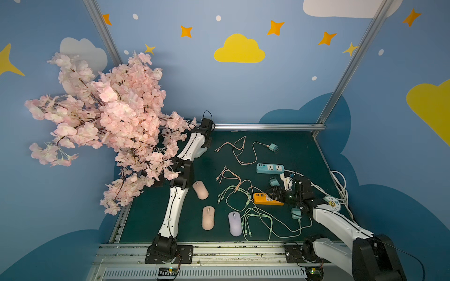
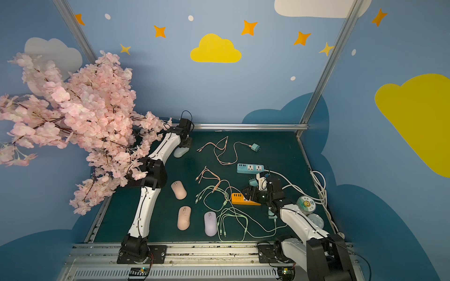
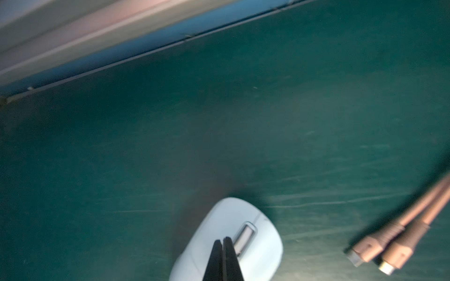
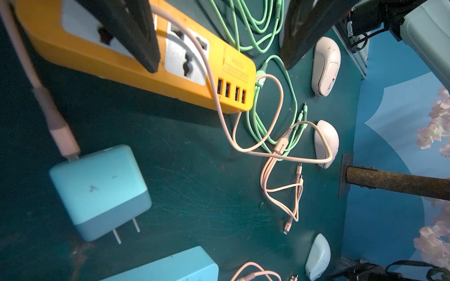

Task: Unplug the wireless mouse
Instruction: Move the mouse to the center of the board.

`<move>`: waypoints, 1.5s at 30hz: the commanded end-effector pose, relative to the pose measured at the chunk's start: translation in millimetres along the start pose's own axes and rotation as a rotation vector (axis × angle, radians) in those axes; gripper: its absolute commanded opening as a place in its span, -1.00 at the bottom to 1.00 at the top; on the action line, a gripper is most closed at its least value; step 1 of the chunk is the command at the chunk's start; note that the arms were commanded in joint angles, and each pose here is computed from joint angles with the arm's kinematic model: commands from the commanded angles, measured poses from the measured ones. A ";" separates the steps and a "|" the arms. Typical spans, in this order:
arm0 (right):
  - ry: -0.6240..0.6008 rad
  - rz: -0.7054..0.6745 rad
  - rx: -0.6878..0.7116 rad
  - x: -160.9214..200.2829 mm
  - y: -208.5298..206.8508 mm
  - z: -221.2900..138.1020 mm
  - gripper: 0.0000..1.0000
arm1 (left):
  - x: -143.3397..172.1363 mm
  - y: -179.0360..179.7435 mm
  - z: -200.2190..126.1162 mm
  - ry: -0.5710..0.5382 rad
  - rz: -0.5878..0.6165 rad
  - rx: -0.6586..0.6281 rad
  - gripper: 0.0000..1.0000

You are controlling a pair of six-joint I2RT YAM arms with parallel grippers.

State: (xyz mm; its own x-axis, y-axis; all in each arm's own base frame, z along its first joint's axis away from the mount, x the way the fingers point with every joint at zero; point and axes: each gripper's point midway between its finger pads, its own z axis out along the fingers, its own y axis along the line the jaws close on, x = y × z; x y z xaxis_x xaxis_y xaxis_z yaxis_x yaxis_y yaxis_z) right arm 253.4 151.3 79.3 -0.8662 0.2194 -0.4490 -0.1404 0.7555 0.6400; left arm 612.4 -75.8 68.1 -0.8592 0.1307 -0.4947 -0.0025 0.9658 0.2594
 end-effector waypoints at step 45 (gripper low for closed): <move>-0.079 -0.066 -0.056 -3.1 15.4 -20.3 0.55 | 134.0 -41.3 -35.9 0.313 -0.189 0.310 -0.77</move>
State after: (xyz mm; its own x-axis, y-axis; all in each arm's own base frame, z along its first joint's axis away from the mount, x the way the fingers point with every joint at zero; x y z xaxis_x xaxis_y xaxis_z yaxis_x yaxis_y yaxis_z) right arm 248.7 152.4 108.1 -0.8128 0.2278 -0.5361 -0.2243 0.7269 0.6491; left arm 487.3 -117.0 20.8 -0.9766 -0.0379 -0.2119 -0.0202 0.9961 -0.0853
